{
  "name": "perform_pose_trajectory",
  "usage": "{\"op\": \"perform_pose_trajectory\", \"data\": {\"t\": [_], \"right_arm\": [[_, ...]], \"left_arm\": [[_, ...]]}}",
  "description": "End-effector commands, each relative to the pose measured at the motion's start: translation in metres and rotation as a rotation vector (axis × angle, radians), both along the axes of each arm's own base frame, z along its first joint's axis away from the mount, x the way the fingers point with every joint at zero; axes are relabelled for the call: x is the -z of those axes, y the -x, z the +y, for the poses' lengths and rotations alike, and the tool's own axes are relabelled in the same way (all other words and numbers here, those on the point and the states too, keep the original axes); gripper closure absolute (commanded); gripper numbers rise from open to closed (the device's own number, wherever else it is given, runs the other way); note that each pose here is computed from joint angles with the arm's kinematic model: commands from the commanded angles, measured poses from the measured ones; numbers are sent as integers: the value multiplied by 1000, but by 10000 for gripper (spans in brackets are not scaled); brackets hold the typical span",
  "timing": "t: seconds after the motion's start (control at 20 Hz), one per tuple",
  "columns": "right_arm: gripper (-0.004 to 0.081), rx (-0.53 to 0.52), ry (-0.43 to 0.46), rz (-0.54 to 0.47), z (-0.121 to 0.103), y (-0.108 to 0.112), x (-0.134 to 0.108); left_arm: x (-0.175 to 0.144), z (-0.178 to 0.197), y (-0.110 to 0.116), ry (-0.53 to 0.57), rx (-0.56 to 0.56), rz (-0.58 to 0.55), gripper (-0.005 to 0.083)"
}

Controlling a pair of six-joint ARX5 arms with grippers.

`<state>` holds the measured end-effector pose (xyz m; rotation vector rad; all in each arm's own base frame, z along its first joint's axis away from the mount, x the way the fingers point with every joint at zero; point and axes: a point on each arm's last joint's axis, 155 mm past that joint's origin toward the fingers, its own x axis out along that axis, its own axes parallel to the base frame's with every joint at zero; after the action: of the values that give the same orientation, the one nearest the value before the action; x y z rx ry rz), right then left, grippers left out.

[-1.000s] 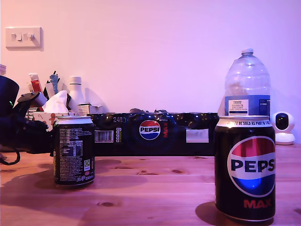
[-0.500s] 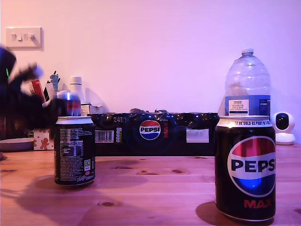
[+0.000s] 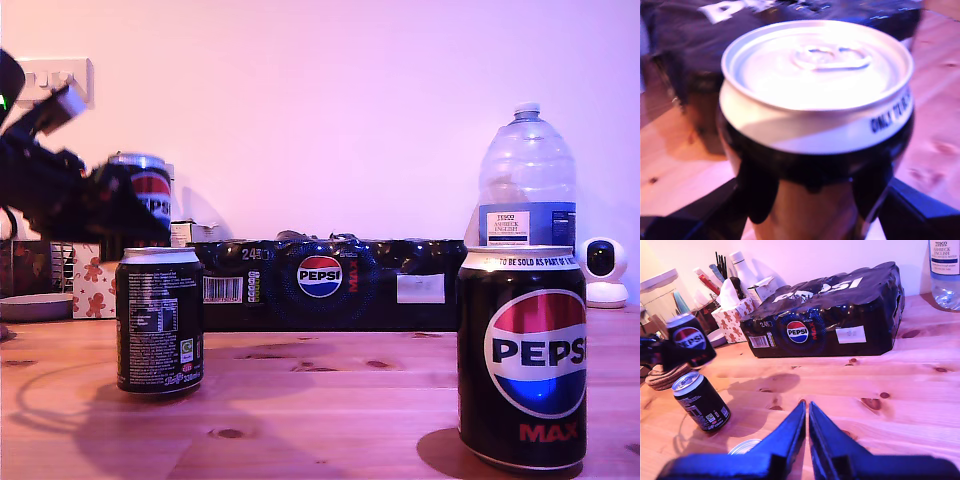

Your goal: Stack up the Pepsi cans on top of each other

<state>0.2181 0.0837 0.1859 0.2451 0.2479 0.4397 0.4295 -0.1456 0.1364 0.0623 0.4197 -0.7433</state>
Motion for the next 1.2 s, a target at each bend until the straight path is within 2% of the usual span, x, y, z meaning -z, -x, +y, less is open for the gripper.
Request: {"op": "perform_pose_trajectory", "data": {"t": [0.0, 0.35, 0.65, 0.9, 1.15], "right_arm": [[780, -5, 5, -16, 1, 0, -6], [780, -5, 5, -17, 1, 0, -6], [780, -6, 5, -17, 1, 0, -6], [780, -7, 4, -17, 1, 0, -6], [780, -9, 3, -18, 2, 0, -6]], "left_arm": [[-28, -10, 6, -5, 41, -84, 364], [-51, -22, 32, -2, 75, -96, 364], [-63, -19, 63, 21, 62, -146, 364], [-68, -32, 91, 33, 103, -172, 364], [-69, -46, 96, 34, 138, -181, 364]]}}
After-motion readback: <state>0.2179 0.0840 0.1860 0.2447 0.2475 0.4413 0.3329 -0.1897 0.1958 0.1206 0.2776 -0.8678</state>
